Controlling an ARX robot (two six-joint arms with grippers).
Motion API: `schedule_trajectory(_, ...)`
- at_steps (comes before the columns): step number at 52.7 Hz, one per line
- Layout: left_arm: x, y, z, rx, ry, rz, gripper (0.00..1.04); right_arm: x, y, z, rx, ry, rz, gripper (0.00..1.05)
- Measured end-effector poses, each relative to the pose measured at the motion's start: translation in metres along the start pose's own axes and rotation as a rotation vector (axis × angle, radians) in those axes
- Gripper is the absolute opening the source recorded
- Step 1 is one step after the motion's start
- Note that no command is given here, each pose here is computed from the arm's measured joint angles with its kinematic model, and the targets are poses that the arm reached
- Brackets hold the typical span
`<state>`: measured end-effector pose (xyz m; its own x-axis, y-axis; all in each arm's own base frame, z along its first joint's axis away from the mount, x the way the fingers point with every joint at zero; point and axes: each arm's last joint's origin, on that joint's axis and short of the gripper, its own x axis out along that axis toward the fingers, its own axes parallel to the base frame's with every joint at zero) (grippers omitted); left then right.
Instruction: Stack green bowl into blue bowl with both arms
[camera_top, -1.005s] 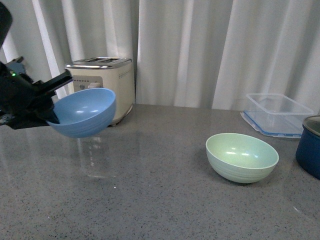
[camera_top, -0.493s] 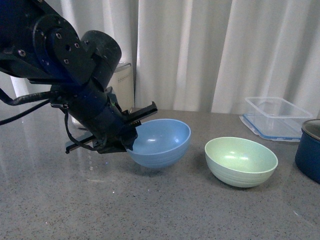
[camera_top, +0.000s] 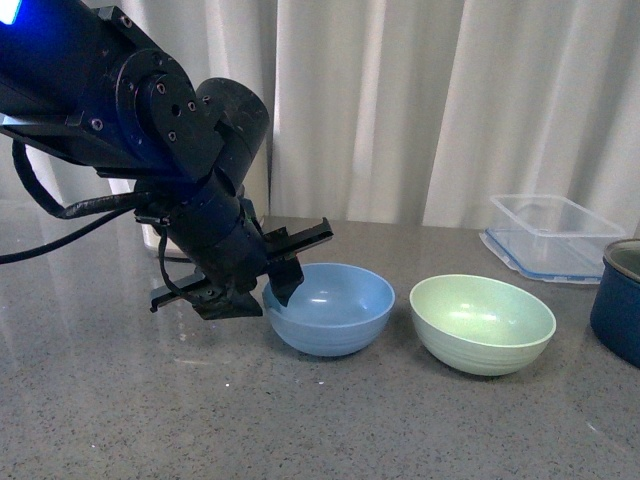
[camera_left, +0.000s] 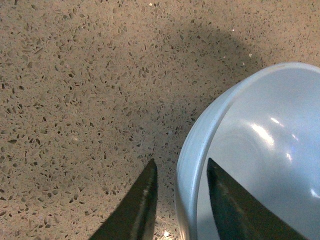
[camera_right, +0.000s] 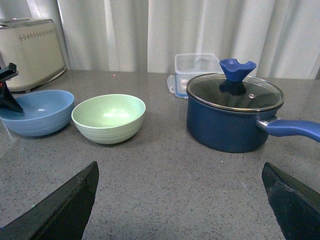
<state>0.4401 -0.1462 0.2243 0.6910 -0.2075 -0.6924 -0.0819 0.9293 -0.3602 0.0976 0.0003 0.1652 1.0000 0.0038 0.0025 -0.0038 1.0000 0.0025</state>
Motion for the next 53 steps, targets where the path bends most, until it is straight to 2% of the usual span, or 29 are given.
schedule_trajectory(9, -0.013, -0.002, 0.004, 0.015, -0.015, -0.035, 0.58, 0.000, 0.000, 0.000, 0.000, 0.000, 0.000, 0.95)
schedule_trajectory(16, -0.043, -0.002, 0.009, 0.048, -0.090, -0.075, 0.75, 0.000, 0.000, 0.000, 0.000, 0.000, 0.000, 0.95)
schedule_trajectory(21, -0.080, 0.001, 0.013, 0.100, -0.226, -0.120, 0.90, 0.000, 0.000, 0.000, 0.000, 0.000, 0.000, 0.95)
schedule_trajectory(24, -0.113, 0.008, 0.012, 0.157, -0.390, -0.112, 0.99, 0.000, 0.000, 0.000, 0.000, 0.000, 0.000, 0.95)
schedule_trajectory(25, -0.118, 0.010, 0.011, 0.159, -0.419, -0.110, 1.00, 0.000, 0.000, 0.000, 0.000, 0.000, 0.000, 0.95)
schedule_trajectory(28, -0.146, 0.020, 0.005, 0.209, -0.596, -0.059, 0.94, 0.000, 0.000, 0.000, 0.000, 0.000, 0.000, 0.95)
schedule_trajectory(30, -0.164, 0.031, -0.003, 0.248, -0.727, -0.016, 0.87, 0.000, 0.000, 0.000, 0.000, 0.000, 0.000, 0.95)
schedule_trajectory(35, -0.185, 0.056, -0.027, 0.299, -0.874, 0.010, 0.71, 0.000, 0.000, 0.000, 0.000, 0.000, 0.000, 0.95)
schedule_trajectory(39, -0.184, 0.079, -0.053, 0.328, -0.873, 0.039, 0.57, 0.000, 0.000, 0.000, 0.000, 0.000, 0.000, 0.95)
schedule_trajectory(45, -0.168, 0.108, -0.091, 0.362, -0.785, 0.069, 0.35, 0.000, 0.000, 0.000, 0.000, 0.000, 0.000, 0.95)
schedule_trajectory(53, -0.176, 0.125, -0.116, 0.373, -0.795, 0.060, 0.10, 0.000, 0.000, 0.000, 0.000, 0.000, 0.000, 0.95)
